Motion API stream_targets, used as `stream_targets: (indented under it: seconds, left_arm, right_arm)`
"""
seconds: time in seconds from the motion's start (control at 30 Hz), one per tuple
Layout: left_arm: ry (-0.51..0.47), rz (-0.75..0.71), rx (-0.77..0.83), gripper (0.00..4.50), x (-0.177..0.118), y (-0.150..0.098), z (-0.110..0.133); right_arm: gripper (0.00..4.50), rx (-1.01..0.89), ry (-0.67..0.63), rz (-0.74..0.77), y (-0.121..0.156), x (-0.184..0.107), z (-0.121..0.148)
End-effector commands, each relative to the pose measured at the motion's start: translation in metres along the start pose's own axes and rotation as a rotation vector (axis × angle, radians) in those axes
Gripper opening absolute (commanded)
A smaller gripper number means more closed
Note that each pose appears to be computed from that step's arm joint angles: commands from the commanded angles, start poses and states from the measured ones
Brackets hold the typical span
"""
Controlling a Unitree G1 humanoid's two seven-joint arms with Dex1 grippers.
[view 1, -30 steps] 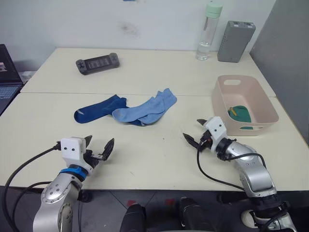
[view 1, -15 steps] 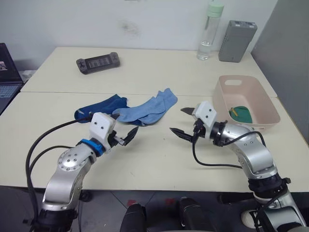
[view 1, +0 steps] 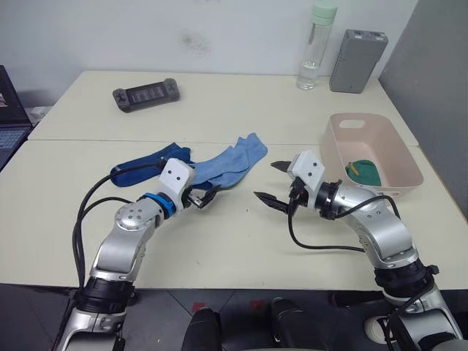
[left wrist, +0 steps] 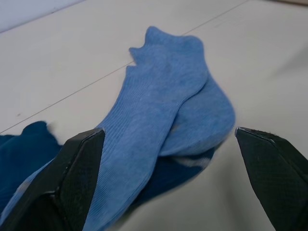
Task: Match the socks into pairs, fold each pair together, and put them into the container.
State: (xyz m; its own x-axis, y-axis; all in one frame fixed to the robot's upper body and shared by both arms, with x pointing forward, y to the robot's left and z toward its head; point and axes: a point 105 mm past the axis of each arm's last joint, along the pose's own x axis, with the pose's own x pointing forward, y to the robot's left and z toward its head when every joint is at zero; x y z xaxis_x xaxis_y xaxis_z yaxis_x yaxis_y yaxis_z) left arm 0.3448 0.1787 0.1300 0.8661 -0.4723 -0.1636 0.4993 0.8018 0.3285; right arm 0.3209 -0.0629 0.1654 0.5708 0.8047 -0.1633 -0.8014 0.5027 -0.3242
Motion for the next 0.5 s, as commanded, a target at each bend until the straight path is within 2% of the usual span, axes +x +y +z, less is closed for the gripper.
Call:
stream_targets:
  seconds: [0.03,0.17,0.3,0.4,0.5]
  left_arm:
    - [-0.028,0.042,0.064,4.50,-0.018,0.016,0.010]
    - [-0.037,0.141,-0.034,4.50,-0.036,0.032,0.007]
    - [-0.128,0.166,-0.361,4.50,-0.044,0.029,0.005]
    - [-0.123,0.188,-0.492,4.50,-0.039,0.029,-0.001]
    - [-0.102,0.185,-0.531,4.50,-0.030,0.027,-0.005]
  right_arm:
    - [4.49,-0.048,-0.050,-0.006,0.000,-0.004,0.019]
    - [4.49,-0.059,-0.079,0.042,0.008,-0.001,0.030]
    - [4.49,-0.113,-0.091,0.070,0.012,0.005,0.037]
    - [4.49,-0.120,-0.094,0.070,0.011,0.007,0.038]
    - [4.49,-0.127,-0.093,0.069,0.011,0.008,0.038]
